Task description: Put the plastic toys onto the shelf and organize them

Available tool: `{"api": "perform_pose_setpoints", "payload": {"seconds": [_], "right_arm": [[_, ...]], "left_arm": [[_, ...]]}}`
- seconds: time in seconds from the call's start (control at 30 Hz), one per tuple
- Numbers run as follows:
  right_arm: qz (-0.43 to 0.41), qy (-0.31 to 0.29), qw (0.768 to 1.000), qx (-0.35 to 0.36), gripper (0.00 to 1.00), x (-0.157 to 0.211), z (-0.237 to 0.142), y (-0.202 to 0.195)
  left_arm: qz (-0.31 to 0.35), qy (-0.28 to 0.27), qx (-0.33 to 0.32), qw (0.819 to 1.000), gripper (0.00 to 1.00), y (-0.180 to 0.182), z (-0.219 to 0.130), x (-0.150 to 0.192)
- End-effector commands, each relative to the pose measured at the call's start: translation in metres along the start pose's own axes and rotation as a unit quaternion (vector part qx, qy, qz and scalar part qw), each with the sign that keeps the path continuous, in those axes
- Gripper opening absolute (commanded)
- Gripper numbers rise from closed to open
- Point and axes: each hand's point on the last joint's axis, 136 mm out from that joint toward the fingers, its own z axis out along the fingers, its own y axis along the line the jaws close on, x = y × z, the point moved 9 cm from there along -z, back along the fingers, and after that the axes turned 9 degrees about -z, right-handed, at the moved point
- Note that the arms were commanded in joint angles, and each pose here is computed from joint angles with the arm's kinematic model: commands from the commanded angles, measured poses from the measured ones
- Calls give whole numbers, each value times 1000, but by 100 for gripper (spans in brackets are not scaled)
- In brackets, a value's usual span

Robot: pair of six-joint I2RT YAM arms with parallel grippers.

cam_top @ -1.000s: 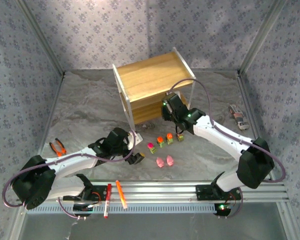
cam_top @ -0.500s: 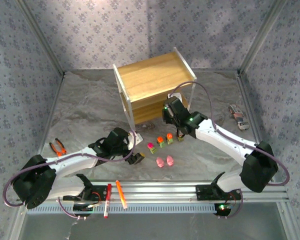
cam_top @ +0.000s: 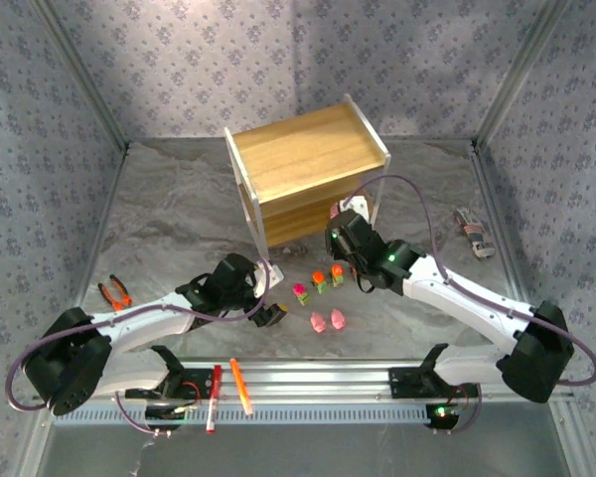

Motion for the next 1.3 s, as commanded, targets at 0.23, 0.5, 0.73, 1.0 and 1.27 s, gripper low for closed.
{"api": "perform_pose_setpoints", "payload": {"seconds": [0.23, 0.5, 0.73, 1.0, 1.27], "right_arm": [[-11, -13, 1000, 24, 62, 43, -33, 1], [-4, -63, 998, 25, 67, 64, -58, -3], [-31, -81, 995, 48, 70, 76, -63, 5], [-72, -30, 993, 87, 76, 108, -55, 20], [-16, 0, 999, 36, 75, 153, -46, 16]], "left_arm": [[14, -17, 13, 1000, 99, -1, -1, -13], [13, -17, 11, 1000, 99, -1, -1, -12], [13, -18, 9, 1000, 100, -1, -1, -13], [13, -16, 9, 1000, 99, 0, -1, -13], [13, -16, 8, 1000, 100, 0, -1, -13]]}}
